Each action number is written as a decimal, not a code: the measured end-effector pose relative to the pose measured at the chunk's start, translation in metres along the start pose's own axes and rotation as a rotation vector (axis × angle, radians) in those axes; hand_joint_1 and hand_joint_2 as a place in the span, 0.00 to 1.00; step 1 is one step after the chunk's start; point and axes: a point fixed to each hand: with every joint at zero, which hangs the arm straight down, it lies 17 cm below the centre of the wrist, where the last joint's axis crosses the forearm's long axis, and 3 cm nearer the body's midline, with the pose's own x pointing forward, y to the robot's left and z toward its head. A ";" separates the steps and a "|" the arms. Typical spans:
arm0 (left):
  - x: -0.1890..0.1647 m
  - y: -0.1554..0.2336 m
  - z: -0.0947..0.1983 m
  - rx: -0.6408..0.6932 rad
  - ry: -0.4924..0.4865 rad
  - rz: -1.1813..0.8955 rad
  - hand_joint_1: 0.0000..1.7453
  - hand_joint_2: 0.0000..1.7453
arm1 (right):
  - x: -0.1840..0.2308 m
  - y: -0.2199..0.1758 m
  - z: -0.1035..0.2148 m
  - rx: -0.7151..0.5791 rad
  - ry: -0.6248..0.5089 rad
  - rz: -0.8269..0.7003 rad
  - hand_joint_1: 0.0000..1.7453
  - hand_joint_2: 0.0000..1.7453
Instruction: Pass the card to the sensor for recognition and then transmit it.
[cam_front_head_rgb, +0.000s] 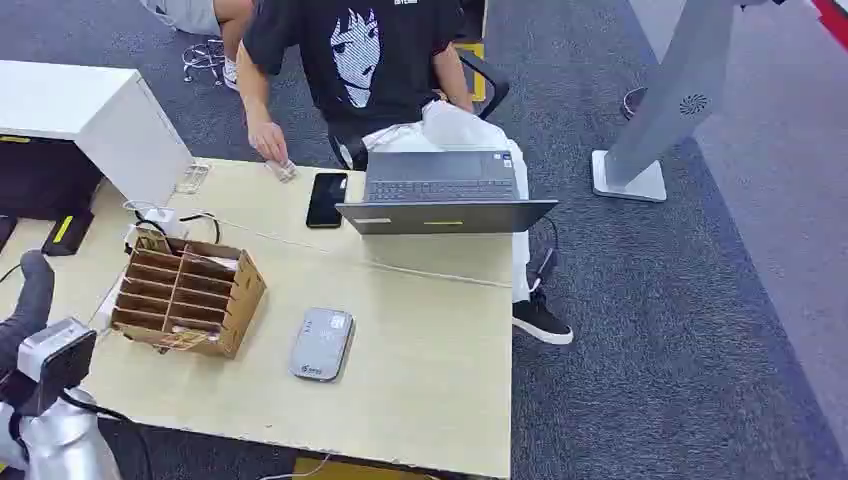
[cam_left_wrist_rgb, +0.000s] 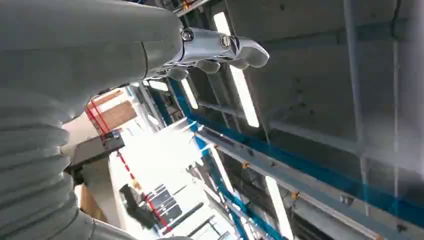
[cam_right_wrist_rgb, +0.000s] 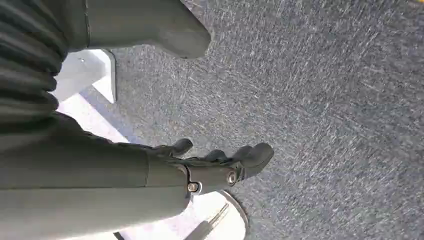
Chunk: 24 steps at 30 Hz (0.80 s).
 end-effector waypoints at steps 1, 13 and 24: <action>-0.002 -0.005 0.000 -0.007 0.002 -0.001 0.00 1.00 | 0.000 0.000 0.000 0.001 0.002 -0.007 0.00 1.00; -0.007 -0.024 -0.002 -0.023 0.018 0.006 0.00 1.00 | 0.003 -0.002 -0.001 -0.001 -0.007 -0.010 0.00 1.00; 0.007 -0.031 -0.003 -0.046 -0.027 -0.003 0.00 1.00 | 0.003 -0.002 -0.001 -0.003 -0.009 -0.008 0.00 1.00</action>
